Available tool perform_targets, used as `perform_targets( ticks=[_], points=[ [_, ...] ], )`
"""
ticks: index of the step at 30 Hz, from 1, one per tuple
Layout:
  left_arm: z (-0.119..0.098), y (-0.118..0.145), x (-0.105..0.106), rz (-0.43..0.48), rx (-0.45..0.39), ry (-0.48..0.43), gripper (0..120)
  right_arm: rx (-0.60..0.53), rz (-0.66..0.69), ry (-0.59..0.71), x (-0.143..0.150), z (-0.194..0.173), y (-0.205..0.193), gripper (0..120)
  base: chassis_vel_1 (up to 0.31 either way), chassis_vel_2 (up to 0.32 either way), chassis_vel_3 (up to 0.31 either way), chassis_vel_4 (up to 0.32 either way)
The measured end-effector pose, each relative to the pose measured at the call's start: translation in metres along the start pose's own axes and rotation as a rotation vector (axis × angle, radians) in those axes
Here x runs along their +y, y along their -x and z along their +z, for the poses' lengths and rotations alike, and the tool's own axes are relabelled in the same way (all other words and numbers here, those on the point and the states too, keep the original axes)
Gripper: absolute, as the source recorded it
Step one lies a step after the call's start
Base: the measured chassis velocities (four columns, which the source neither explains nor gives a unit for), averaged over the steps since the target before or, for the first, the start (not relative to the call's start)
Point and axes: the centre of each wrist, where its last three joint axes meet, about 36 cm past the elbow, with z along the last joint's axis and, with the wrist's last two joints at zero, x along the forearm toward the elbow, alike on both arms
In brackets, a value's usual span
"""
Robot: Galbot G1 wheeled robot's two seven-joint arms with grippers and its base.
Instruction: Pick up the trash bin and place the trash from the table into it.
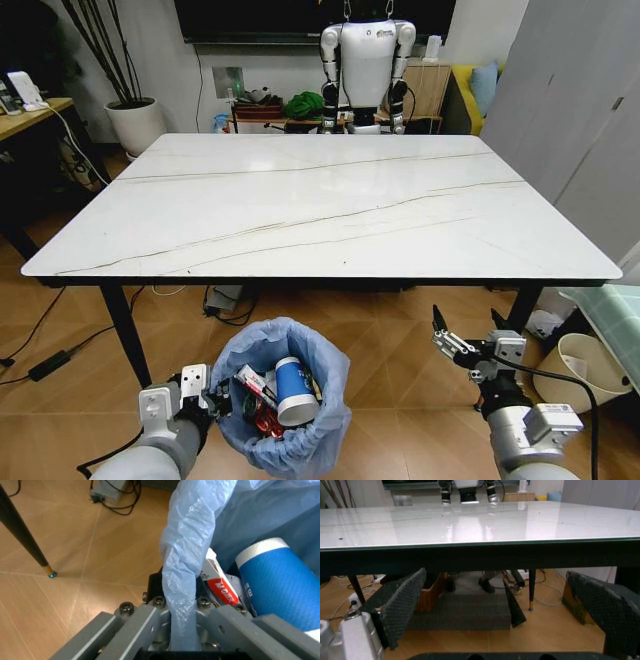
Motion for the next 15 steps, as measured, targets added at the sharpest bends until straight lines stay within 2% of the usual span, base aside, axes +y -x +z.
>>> perform_targets(
  ticks=[15],
  points=[
    [0.0002,0.0065,0.0077,-0.015,0.001,0.007,0,0.007,0.002,0.005,0.0043,0.0061,0.0008,100,0.000,0.000,0.000,0.000]
  ],
)
